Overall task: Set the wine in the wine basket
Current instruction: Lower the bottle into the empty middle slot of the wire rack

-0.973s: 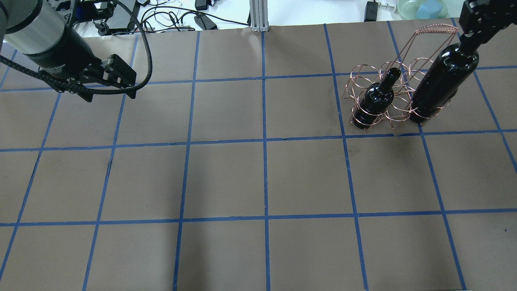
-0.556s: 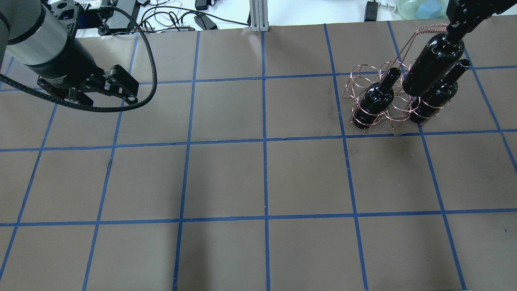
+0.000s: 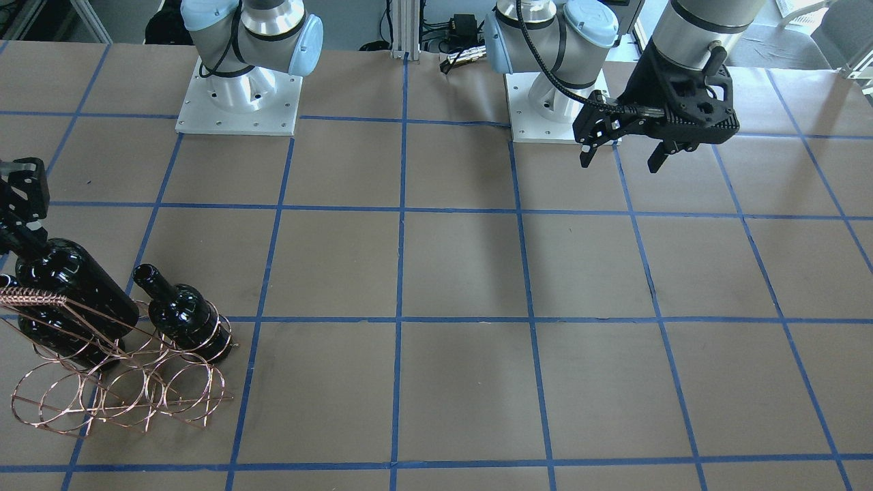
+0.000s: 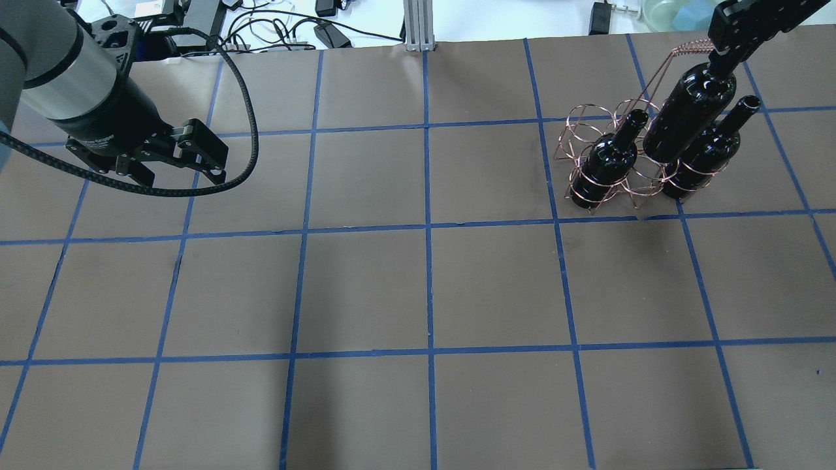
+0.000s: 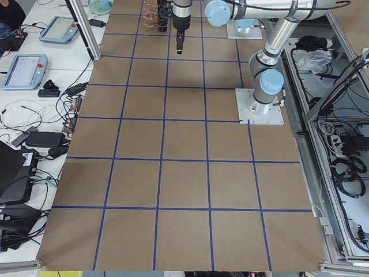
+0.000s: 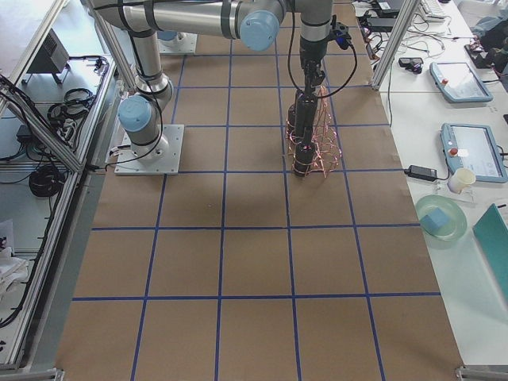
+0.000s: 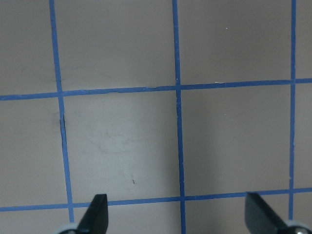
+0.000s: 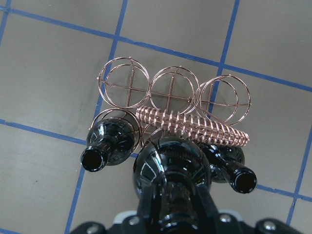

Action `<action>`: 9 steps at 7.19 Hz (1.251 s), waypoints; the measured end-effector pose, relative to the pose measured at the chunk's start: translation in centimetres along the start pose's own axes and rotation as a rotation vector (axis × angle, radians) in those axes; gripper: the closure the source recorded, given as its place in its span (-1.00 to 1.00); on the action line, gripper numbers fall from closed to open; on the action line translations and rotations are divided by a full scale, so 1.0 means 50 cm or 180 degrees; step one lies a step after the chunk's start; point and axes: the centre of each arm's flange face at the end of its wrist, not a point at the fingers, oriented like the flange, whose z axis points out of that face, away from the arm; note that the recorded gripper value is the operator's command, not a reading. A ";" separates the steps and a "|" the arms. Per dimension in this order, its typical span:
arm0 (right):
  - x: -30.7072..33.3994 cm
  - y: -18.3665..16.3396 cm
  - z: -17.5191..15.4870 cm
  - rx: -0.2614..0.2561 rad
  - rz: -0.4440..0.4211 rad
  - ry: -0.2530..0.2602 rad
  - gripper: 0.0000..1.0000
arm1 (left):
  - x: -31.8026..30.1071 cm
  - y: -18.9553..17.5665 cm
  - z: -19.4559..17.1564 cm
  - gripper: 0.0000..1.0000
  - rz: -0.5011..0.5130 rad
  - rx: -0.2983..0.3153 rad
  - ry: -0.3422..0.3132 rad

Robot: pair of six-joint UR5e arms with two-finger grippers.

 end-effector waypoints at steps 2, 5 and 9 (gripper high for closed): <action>0.001 -0.002 0.015 -0.0030 -0.0001 -0.0042 1.00 | 0.000 0.000 0.000 -1.00 -0.0001 -0.0001 0.0003; 0.009 -0.010 0.038 -0.0060 0.0006 -0.0068 1.00 | -0.006 0.002 0.002 -1.00 -0.0001 -0.0023 -0.0080; 0.019 -0.019 0.068 -0.0104 0.0018 -0.0090 1.00 | 0.005 0.017 -0.007 -1.00 -0.0007 0.0005 -0.0078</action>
